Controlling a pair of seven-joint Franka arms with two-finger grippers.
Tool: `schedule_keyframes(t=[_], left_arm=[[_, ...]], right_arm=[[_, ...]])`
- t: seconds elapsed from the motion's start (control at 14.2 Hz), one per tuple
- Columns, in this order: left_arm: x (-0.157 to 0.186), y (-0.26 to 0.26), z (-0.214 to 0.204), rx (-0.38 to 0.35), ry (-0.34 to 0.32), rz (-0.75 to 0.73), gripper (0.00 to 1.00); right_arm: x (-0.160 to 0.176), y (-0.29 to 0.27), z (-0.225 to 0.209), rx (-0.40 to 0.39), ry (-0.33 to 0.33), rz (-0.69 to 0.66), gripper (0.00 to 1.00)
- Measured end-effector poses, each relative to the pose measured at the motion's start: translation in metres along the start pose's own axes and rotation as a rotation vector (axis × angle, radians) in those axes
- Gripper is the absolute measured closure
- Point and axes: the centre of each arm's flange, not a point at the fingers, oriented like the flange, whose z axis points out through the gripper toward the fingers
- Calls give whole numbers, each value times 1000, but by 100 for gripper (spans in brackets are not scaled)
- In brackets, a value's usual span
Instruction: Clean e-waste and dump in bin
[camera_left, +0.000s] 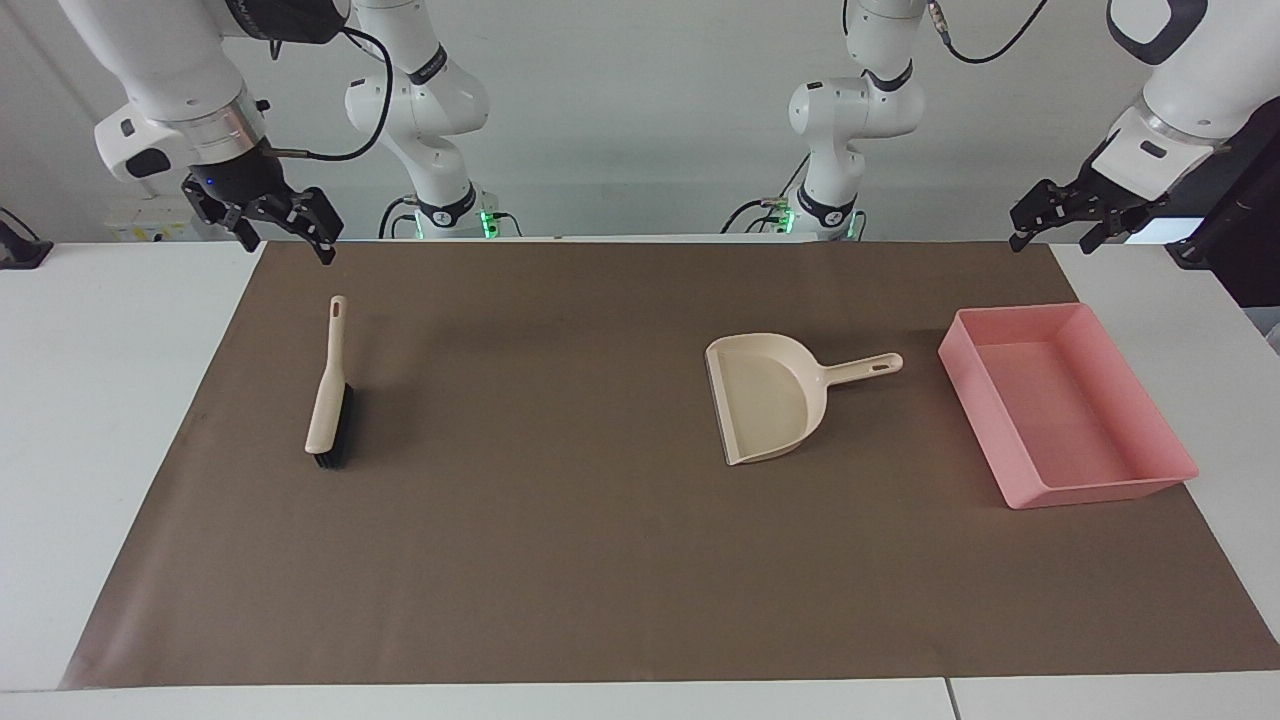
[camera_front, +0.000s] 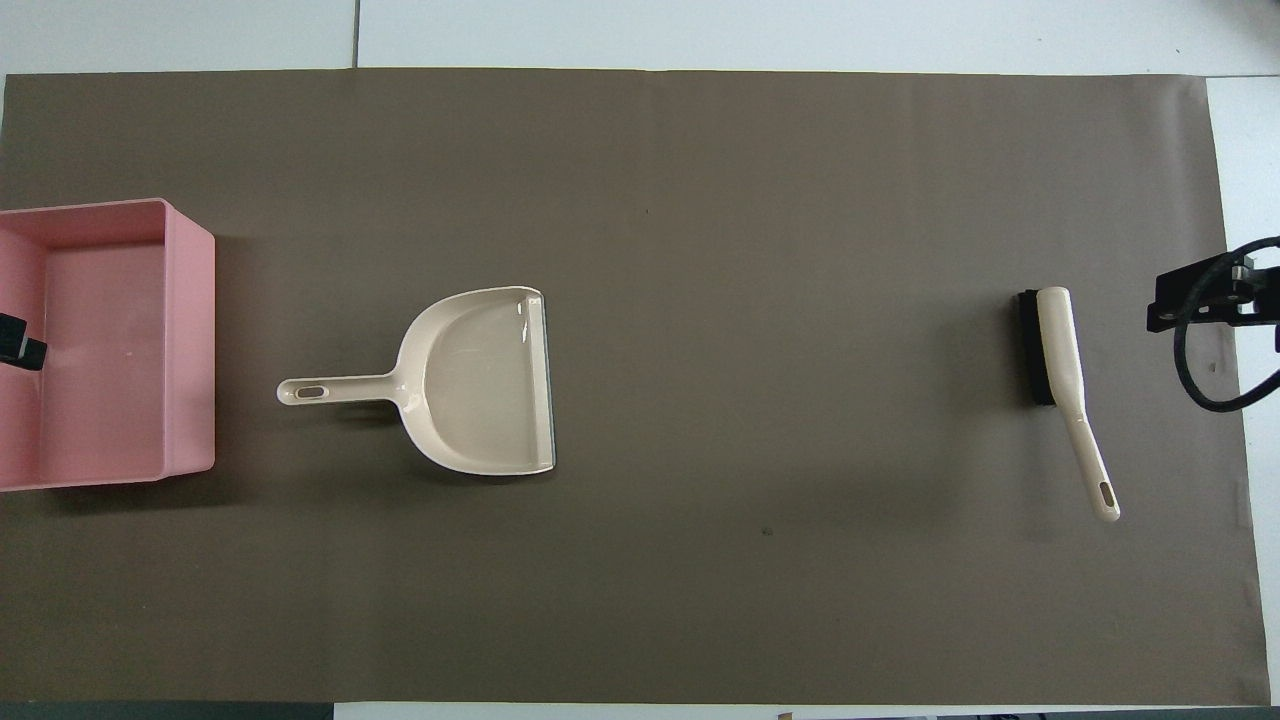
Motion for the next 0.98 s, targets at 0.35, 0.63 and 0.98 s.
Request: schedule_keyframes(t=[0.35, 0.63, 0.98], left_arm=[[3, 4, 1, 3, 13, -23, 2], [4, 11, 0, 5, 15, -14, 2], [7, 32, 0, 9, 15, -35, 2]], right_arm=[[0, 0, 0, 0, 0, -1, 0], [0, 0, 0, 0, 0, -1, 0], [0, 0, 0, 0, 0, -1, 0]])
